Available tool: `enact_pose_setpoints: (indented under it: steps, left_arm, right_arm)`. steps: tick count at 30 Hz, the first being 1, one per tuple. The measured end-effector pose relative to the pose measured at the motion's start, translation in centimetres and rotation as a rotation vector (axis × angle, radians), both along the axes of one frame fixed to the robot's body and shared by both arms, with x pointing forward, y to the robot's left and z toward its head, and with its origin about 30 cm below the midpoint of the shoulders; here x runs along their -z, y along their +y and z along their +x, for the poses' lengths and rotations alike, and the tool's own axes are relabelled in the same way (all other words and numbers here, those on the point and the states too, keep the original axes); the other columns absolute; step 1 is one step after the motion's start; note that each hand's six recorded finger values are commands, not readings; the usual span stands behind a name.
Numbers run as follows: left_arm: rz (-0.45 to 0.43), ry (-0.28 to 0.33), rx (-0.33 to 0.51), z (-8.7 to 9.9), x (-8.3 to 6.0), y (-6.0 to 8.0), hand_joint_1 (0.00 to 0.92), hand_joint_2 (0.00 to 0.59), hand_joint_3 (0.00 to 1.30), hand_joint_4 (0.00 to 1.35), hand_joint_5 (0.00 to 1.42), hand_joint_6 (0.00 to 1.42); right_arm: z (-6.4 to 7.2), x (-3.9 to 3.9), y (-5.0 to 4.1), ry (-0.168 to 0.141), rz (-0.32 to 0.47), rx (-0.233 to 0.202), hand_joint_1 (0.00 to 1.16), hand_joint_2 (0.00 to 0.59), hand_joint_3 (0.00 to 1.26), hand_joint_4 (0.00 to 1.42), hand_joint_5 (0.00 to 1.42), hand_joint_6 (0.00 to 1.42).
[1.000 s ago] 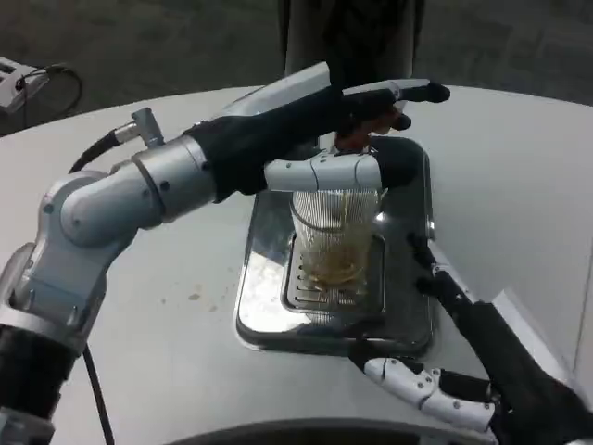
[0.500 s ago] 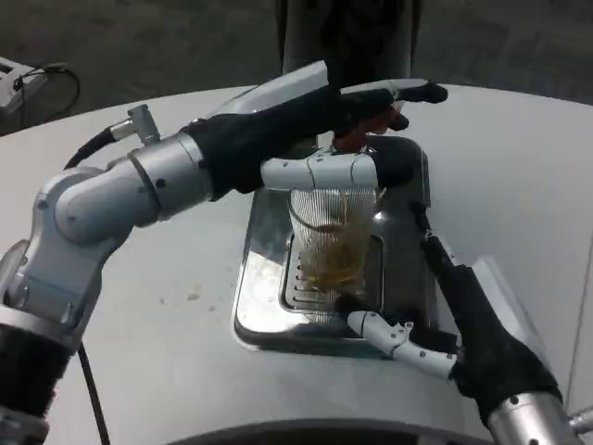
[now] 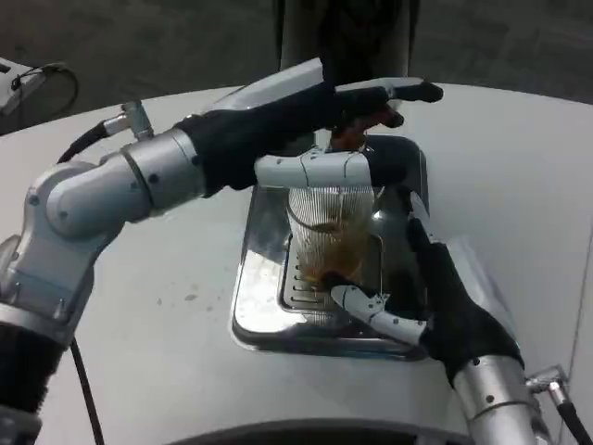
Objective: Grasp the cup under the faucet to collect the drink, then remove the cup.
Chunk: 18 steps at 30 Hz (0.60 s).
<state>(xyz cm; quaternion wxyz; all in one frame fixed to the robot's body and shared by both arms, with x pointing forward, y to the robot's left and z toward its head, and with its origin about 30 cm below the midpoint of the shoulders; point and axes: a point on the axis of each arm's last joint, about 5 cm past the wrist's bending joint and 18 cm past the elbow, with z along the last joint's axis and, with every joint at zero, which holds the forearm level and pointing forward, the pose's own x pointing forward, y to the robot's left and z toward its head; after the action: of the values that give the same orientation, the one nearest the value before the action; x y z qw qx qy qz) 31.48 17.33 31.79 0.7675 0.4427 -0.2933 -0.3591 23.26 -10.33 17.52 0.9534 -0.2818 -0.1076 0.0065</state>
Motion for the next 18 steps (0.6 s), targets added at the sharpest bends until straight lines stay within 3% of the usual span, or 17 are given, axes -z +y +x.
enact_pose_setpoints:
  steps: [18]
  left_arm:
    - [0.027,-0.005,0.000,-0.1,-0.7,0.6,0.000,0.000,0.14,0.05,0.14,0.08]
  right_arm:
    - [1.9,-1.21,1.39,-0.032,0.053,-0.066,0.67,0.230,0.00,0.02,0.06,0.00]
